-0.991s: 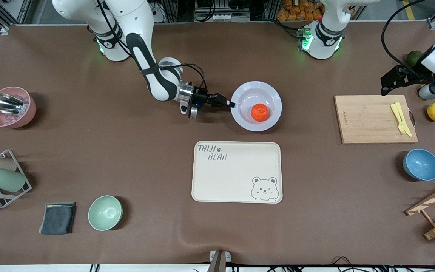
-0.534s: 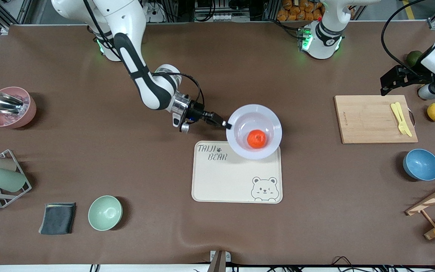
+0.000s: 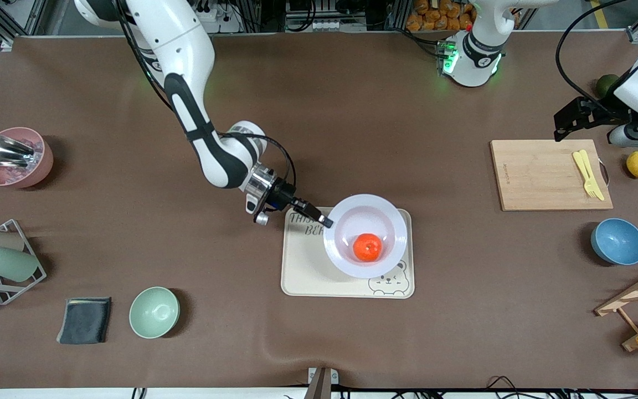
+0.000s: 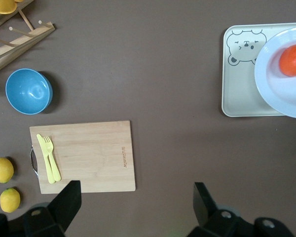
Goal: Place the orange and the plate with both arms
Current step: 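Slide the plate with the right gripper onto the bear tray, then open the right gripper and pull it back from the plate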
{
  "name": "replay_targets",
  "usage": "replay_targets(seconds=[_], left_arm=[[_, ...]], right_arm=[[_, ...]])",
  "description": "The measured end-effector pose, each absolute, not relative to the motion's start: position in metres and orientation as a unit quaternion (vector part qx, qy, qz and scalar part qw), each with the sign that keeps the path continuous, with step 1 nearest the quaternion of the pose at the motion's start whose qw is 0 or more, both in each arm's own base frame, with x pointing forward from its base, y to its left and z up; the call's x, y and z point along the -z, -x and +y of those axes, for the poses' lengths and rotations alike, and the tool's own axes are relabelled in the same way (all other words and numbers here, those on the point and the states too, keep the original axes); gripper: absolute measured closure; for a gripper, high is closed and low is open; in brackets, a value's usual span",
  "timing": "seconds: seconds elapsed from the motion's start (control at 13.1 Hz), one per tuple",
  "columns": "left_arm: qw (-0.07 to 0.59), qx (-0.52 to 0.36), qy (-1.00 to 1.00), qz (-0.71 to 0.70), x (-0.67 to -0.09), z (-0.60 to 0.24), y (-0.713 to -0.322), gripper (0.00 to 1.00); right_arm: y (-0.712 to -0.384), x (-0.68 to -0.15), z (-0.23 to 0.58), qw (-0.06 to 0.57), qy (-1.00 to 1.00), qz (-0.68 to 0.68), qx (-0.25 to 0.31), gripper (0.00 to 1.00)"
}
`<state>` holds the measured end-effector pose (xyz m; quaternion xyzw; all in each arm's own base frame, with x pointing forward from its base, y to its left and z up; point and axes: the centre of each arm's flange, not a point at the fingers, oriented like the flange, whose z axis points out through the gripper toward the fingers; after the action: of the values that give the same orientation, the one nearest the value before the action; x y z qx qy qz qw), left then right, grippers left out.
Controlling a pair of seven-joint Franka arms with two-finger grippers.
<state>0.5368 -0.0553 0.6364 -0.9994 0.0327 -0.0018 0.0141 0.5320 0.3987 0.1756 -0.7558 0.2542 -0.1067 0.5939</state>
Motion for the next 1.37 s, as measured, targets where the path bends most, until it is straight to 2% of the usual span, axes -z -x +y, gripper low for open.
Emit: replay_targets(seconds=[0.46, 1.07, 1.14, 1.37], left_arm=[[0.013, 0.008, 0.999, 0.032, -0.642, -0.054, -0.537, 0.00], [0.013, 0.010, 0.999, 0.044, -0.644, -0.068, -0.536, 0.00], [0.013, 0.010, 0.999, 0.045, -0.644, -0.069, -0.536, 0.00], [0.013, 0.010, 0.999, 0.045, -0.644, -0.069, -0.536, 0.00]], right_arm=[[-0.546, -0.149, 0.385, 0.578, 0.770, 0.246, 0.110, 0.96], [-0.548, -0.125, 0.386, 0.570, 0.777, 0.243, 0.108, 0.96], [-0.549, -0.124, 0.386, 0.569, 0.778, 0.241, 0.109, 0.89], [-0.555, -0.124, 0.379, 0.565, 0.784, 0.232, 0.112, 0.53]])
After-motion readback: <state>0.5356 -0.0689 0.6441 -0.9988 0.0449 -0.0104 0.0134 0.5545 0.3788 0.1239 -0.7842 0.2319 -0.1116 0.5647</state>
